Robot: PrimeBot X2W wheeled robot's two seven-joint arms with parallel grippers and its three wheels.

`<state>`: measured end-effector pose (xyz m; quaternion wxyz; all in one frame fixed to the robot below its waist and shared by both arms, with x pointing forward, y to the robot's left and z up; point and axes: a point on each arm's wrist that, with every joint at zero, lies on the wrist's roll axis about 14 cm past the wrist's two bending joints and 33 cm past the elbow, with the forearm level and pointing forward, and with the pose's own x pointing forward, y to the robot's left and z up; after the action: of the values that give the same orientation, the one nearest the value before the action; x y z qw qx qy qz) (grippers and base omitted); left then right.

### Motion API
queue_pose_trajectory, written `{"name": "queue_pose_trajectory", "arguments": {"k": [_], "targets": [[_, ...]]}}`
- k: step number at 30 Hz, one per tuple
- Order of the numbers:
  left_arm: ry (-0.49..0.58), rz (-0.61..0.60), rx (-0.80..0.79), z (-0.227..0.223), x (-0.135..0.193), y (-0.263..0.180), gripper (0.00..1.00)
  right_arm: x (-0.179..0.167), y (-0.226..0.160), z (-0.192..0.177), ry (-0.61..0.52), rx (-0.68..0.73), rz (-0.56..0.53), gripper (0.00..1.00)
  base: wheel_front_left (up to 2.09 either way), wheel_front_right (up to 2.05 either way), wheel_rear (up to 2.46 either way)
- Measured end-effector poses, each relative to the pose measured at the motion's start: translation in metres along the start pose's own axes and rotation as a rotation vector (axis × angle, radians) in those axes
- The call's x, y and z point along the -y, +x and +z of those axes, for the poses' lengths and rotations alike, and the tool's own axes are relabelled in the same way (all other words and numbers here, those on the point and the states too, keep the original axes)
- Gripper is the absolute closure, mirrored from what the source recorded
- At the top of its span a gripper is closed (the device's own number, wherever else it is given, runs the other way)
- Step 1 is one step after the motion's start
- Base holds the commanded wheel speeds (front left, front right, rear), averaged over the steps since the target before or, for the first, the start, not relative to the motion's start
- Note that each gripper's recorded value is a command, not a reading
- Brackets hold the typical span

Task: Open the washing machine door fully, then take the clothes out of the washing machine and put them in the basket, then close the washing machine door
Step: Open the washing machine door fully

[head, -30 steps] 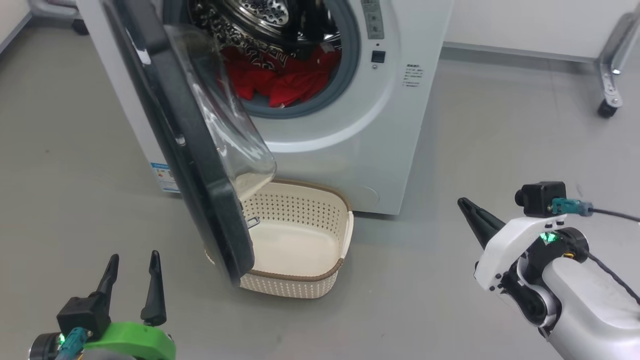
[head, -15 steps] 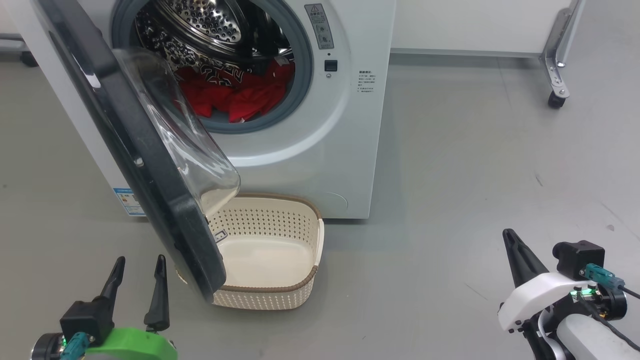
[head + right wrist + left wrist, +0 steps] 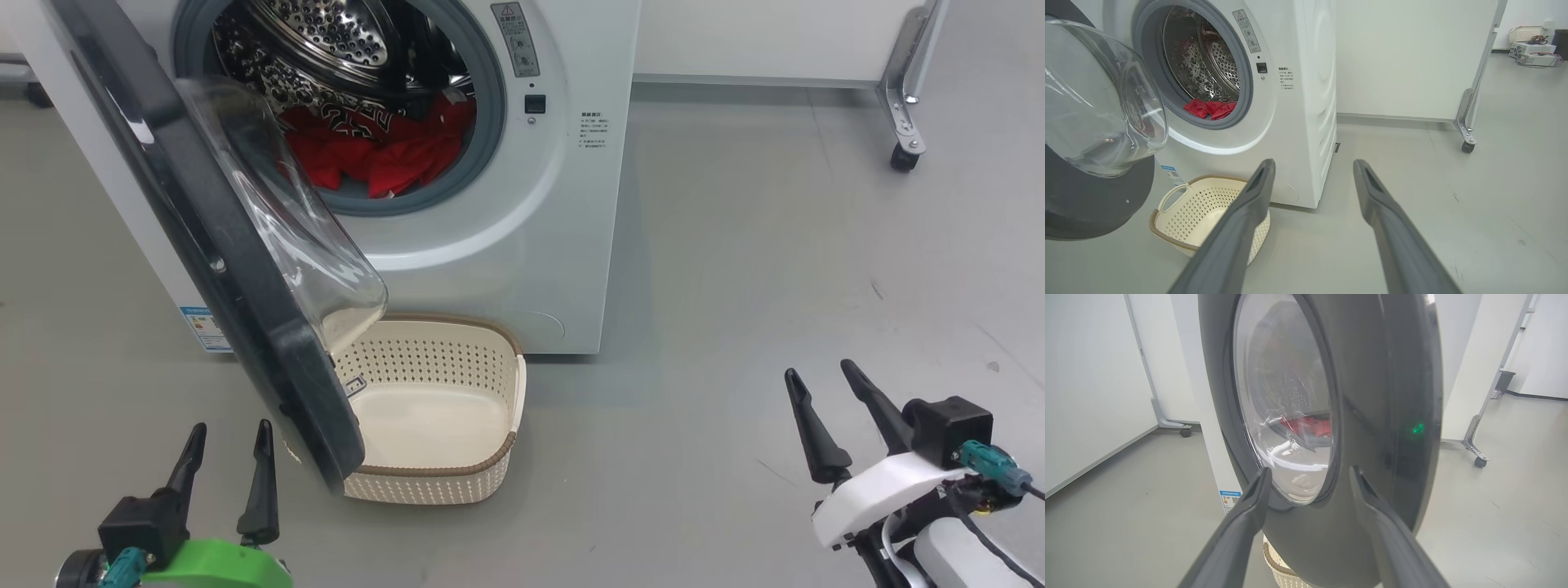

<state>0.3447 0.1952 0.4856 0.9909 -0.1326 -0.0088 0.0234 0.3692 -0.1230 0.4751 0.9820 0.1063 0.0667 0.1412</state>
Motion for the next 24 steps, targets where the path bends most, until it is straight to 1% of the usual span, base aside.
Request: {"name": "queue_pose_trajectory", "arguments": {"k": [2, 5, 11, 15, 21, 24], "targets": [[0.006, -0.002, -0.001, 0.0, 0.0, 0.0, 0.0, 0.003, 0.002, 0.011, -0.018, 0.034, -0.008, 0.0, 0.0, 0.0, 0.0], [0.008, -0.003, -0.003, -0.001, 0.001, 0.0, 0.0, 0.007, 0.002, 0.023, -0.013, 0.08, -0.028, 0.0, 0.0, 0.0, 0.0], [0.002, -0.005, -0.004, -0.002, 0.001, 0.0, 0.0, 0.002, -0.01, 0.013, -0.012, 0.074, -0.038, 0.0, 0.0, 0.0, 0.0], [0.006, -0.004, -0.005, -0.002, 0.001, 0.001, 0.0, 0.002, -0.013, 0.018, -0.007, 0.101, -0.057, 0.0, 0.0, 0.0, 0.0], [0.003, -0.009, -0.006, -0.003, 0.002, 0.0, 0.0, 0.004, -0.021, 0.011, -0.011, 0.094, -0.082, 0.0, 0.0, 0.0, 0.0], [0.004, -0.009, -0.006, -0.003, 0.003, 0.0, 0.0, 0.006, -0.023, 0.013, -0.019, 0.104, -0.092, 0.0, 0.0, 0.0, 0.0]]}}
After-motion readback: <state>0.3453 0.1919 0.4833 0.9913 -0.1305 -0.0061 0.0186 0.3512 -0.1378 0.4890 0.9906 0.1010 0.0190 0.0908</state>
